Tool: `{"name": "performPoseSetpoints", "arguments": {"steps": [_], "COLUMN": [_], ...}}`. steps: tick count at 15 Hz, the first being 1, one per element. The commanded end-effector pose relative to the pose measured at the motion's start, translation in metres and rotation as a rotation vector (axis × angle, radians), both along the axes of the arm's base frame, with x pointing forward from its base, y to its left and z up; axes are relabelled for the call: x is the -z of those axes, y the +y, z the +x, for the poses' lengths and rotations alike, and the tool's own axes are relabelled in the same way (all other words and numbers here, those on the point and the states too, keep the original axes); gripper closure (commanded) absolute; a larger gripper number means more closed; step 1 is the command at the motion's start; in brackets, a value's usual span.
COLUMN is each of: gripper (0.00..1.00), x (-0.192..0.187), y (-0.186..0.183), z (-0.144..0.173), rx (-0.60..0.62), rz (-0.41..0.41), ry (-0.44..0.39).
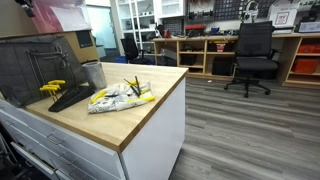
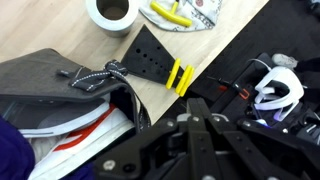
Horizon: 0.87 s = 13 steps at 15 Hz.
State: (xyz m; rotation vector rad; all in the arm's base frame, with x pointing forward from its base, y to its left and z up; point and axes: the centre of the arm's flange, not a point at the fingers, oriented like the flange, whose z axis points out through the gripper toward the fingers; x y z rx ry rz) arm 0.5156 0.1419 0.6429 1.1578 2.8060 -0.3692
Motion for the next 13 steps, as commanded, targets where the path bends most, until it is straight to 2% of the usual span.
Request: {"name": "performPoseSetpoints", "arguments": {"steps": [1, 4, 13], "gripper": [0.97, 0.75, 0.74], "x": [0.004, 0.012, 0.012], "y": [0.007, 0.018, 0.017], "z": [-0.003, -0.007, -0.006], "rx": [0.032, 0.063, 0.066], "rz": [0.003, -0.001, -0.002], "ry": [0.017, 0.047, 0.05]}}
